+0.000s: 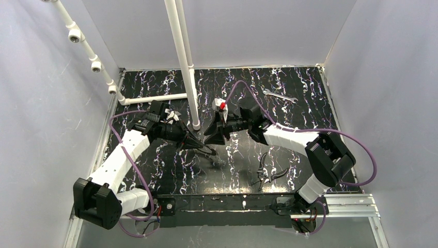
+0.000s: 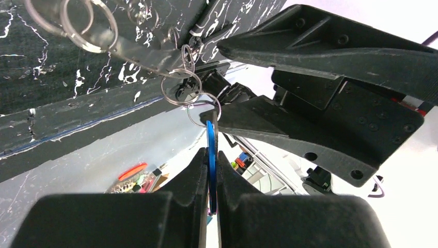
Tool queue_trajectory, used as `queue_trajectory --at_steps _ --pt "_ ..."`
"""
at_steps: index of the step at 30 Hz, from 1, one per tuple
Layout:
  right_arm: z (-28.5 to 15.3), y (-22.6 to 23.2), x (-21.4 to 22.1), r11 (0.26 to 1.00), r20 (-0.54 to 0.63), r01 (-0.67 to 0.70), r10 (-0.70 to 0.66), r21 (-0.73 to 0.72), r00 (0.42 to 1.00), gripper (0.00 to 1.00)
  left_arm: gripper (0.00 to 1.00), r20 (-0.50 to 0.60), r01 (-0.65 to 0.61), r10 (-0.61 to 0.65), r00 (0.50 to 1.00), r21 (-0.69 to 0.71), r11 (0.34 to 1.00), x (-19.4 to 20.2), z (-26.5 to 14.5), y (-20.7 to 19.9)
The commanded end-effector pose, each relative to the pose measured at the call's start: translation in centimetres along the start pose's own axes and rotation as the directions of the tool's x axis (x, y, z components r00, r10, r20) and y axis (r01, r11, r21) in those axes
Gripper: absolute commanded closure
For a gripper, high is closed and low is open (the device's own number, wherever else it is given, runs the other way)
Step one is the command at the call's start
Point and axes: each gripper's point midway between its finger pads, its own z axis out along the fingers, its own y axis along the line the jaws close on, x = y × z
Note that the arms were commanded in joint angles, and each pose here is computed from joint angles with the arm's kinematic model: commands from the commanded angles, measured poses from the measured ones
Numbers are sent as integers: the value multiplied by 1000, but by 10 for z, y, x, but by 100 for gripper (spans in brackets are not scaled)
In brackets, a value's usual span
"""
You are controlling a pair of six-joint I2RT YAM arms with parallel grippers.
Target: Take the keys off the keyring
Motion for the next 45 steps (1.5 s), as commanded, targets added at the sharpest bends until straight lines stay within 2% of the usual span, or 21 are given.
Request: queue_trajectory --at_steps 1,4,8,14,18,21,24,27,32,37,45 --pt "8 1 -4 990 34 140 -140 -9 990 45 100 -50 -14 17 999 57 998 9 -5 -10" --pt "8 -3 11 985 -7 172 -172 0 985 46 100 -65 -18 22 998 74 997 11 -5 -11" --pt "7 3 13 984 -3 178 -178 -20 984 50 100 -81 -30 38 996 97 995 14 -5 -13" --pt "11 11 2 983 34 176 -175 -47 984 67 100 -84 -39 48 995 106 994 15 -6 -13" --pt "12 12 1 984 37 175 -173 -45 984 70 100 -88 -39 49 995 113 993 16 -6 -14" --pt "12 11 1 984 37 173 -171 -44 985 81 100 -91 -40 50 995 117 992 17 -7 -15" --pt "12 13 0 984 36 171 -169 -47 985 98 100 -85 -53 64 994 123 991 16 -7 -15" --pt "10 13 4 984 16 172 -171 -49 985 99 100 -56 -94 102 993 122 988 13 -9 -15" --pt "4 26 10 983 -26 153 -157 -105 987 99 100 45 -232 229 972 78 970 -4 -18 -10" --pt "1 39 4 980 -41 126 -134 -154 990 99 100 14 -325 325 946 65 943 -5 -15 1" --pt "0 49 -4 979 -42 71 -80 -190 996 99 100 -23 -357 358 934 31 934 -3 -11 18"
